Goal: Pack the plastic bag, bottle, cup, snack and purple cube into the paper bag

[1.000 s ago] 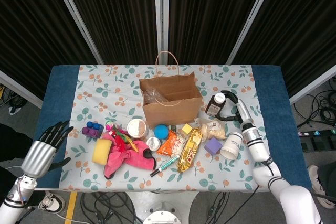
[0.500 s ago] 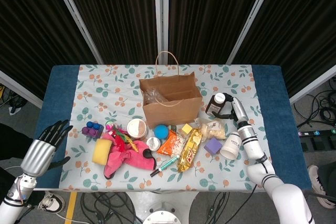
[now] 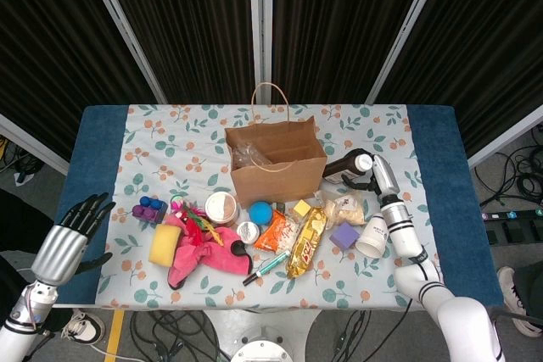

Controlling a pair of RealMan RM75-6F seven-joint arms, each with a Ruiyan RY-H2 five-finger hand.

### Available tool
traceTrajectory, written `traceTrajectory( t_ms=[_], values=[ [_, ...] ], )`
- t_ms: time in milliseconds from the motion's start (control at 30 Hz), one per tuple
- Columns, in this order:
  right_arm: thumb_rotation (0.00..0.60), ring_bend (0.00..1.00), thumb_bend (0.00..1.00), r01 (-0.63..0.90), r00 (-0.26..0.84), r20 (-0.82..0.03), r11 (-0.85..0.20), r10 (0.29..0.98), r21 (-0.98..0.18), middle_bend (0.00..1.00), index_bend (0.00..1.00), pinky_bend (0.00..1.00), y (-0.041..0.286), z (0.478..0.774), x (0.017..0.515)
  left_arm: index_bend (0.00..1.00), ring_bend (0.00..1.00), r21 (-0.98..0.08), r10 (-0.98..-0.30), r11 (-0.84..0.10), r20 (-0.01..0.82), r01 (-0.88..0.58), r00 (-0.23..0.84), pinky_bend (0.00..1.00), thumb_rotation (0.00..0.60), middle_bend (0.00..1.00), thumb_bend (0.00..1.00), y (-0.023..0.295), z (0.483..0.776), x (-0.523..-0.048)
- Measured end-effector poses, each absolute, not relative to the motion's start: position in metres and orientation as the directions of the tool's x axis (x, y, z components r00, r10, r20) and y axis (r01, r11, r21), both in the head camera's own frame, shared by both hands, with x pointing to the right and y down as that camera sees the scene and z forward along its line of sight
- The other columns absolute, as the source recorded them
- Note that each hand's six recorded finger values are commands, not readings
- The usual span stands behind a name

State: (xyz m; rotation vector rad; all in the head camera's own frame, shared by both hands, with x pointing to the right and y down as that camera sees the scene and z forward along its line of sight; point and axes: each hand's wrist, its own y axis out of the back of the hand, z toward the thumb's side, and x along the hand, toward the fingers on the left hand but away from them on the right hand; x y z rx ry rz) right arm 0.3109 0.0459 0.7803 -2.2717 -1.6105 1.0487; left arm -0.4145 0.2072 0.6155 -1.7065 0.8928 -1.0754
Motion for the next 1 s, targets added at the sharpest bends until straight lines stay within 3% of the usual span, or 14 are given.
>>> traceTrajectory(
  t_ms=[400, 700, 1000],
  values=[
    [0.6, 0.34, 0.36, 0.782, 0.178, -0.355, -0.351, 0.918, -0.516, 0.47, 0.6, 0.43, 0.037, 0.757, 0.312, 0.09, 0.06, -0.936, -0.893, -0.331, 0.269, -0.122, 0.361, 0.18, 0.6, 0.08, 0.0, 0.208, 0.615, -0.412],
    [0.6, 0.36, 0.36, 0.824, 0.188, -0.156, -0.242, 0.97, -0.512, 0.48, 0.6, 0.43, 0.016, 0.695, 0.31, 0.09, 0.06, -0.934, -0.895, -0.322, 0.246, -0.157, 0.373, 0.18, 0.6, 0.08, 0.0, 0.209, 0.61, -0.406],
    [0.6, 0.36, 0.36, 0.852, 0.206, -0.004, -0.181, 0.979, -0.491, 0.48, 0.6, 0.43, 0.007, 0.611, 0.293, 0.09, 0.06, -0.936, -0.903, -0.298, 0.212, -0.188, 0.374, 0.18, 0.6, 0.08, 0.0, 0.208, 0.601, -0.403]
  ],
)
